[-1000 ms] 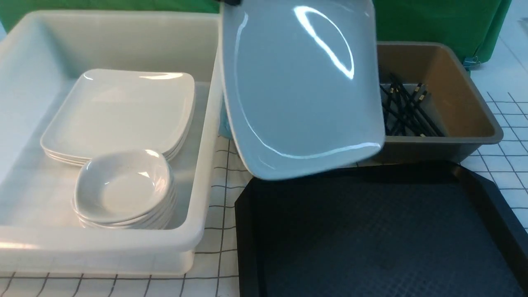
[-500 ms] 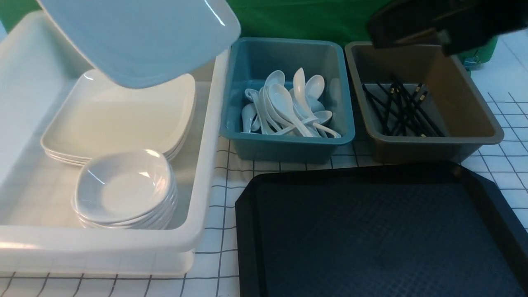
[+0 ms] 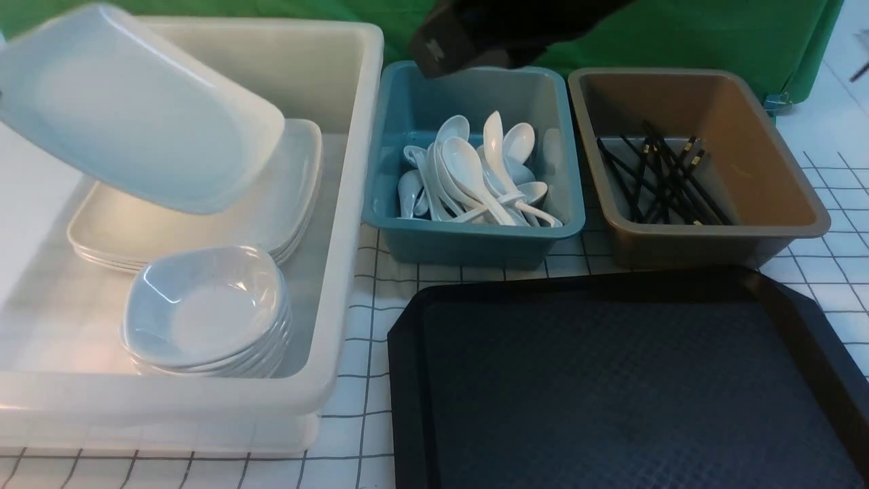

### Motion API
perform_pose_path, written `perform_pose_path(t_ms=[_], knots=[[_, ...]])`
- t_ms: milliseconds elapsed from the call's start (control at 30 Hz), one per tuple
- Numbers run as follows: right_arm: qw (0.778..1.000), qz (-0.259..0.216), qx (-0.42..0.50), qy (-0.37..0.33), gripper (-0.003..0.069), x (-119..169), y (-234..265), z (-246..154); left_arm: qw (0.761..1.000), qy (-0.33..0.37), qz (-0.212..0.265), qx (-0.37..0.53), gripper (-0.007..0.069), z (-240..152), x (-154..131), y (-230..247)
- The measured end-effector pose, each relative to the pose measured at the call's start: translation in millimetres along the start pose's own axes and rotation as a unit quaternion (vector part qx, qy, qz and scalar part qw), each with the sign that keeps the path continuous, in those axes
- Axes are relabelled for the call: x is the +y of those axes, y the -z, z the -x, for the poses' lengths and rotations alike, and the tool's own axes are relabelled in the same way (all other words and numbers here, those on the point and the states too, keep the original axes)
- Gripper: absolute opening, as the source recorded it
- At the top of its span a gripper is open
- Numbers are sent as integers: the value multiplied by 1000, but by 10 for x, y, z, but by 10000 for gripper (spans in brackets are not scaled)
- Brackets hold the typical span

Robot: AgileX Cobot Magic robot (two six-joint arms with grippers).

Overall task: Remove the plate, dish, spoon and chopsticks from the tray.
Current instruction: Use the left arm to put the plate into the large storage box on the left

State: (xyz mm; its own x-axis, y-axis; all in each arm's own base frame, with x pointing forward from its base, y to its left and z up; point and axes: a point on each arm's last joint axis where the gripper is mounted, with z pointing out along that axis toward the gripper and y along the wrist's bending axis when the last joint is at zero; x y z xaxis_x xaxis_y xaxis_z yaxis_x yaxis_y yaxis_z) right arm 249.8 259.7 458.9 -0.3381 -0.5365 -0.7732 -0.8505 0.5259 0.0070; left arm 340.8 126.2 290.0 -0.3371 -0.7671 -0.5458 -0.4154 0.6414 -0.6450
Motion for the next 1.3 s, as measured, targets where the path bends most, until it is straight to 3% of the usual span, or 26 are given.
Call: perform_pose_path(t_ms=[367,633,767,1000,1167,1300], knots=[[1000,0,-5,-1,8,17,17,23,1000,18,-1,16,29,-197,141,-374],[1000,1,-5,-1,8,17,17,23,997,-57,34,24,63,-206,208,-377],[1000,1,-5,-1,8,17,17,23,995,-80,43,49,156,-256,247,-404],[1000,1,-5,-1,9,18,17,23,989,-110,62,82,414,-325,338,-475],[1000,1,-5,-1,10,18,17,23,981,-159,80,83,490,-314,377,-470],[1000,1,-5,-5,10,18,17,23,977,-177,84,86,486,-311,378,-451]])
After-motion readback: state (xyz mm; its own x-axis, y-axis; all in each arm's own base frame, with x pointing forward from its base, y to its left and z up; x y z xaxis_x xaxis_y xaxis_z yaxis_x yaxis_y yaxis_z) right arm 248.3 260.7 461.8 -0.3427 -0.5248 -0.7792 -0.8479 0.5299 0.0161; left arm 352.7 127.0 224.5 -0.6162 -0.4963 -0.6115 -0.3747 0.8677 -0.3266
